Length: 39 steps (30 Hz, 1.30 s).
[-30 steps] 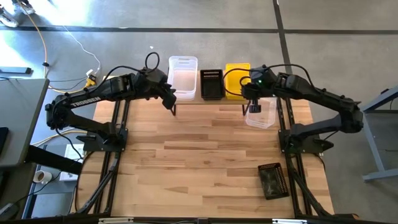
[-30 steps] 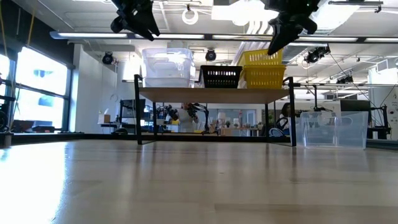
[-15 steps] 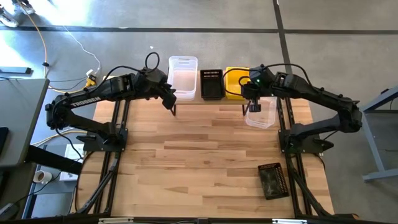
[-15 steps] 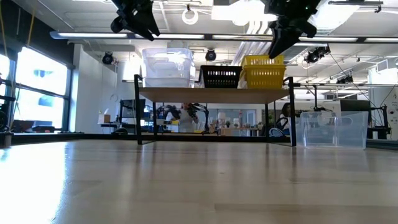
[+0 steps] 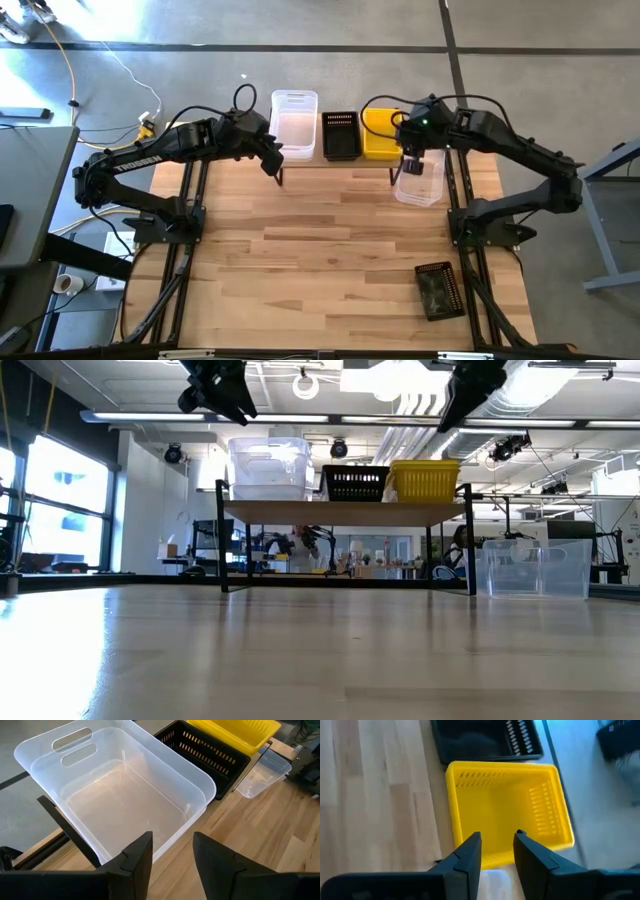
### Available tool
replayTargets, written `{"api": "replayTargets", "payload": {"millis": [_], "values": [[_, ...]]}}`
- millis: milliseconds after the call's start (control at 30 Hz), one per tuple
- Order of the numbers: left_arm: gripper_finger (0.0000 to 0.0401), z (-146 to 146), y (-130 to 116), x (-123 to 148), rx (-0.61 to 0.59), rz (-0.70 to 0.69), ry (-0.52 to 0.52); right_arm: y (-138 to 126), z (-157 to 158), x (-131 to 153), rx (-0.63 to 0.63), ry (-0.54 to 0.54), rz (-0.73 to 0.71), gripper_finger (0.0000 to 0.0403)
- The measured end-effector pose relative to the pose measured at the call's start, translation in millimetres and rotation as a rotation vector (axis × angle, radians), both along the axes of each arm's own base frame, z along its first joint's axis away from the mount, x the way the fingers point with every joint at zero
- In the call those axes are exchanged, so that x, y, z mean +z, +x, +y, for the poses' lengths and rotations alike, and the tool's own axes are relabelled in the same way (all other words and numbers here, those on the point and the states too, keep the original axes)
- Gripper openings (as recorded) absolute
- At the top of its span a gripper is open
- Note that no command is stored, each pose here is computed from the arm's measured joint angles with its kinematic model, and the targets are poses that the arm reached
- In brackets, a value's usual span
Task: Stack baskets on shelf by color
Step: Stack the transparent bin on top of the transparent bin
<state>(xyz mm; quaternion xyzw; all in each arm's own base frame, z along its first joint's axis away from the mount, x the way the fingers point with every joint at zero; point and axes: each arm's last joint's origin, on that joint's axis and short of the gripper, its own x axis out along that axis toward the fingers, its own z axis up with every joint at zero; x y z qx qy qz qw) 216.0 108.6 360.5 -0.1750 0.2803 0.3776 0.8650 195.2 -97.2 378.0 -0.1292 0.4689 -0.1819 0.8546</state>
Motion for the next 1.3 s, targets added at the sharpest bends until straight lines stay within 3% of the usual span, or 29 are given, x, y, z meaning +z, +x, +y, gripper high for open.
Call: {"api": "replayTargets", "payload": {"millis": [367, 567, 700, 867, 1067, 1300], "values": [[0.0131, -2, 1, 0, -0.104, 0.028, 0.012, -12, 28, 24, -0.294, 0.286, -0.118, 0.0101], [0.0131, -3, 2, -1, -0.188, 0.033, 0.004, -12, 49, 15, -0.471, 0.507, -0.122, 0.0101], [0.0131, -5, 3, -1, -0.241, 0.03, -0.007, -16, 59, 5, -0.673, 0.606, -0.094, 0.0101], [0.0131, -6, 4, -1, -0.293, 0.039, 0.002, -25, 64, -7, -0.905, 0.578, -0.04, 0.0101], [0.0131, -6, 4, -1, -0.315, 0.05, 0.015, -30, 53, -21, -1.062, 0.486, -0.067, 0.0101], [0.0131, -6, 4, -1, -0.315, 0.051, 0.014, -56, 29, -44, -1.276, 0.434, -0.064, 0.0101]]}}
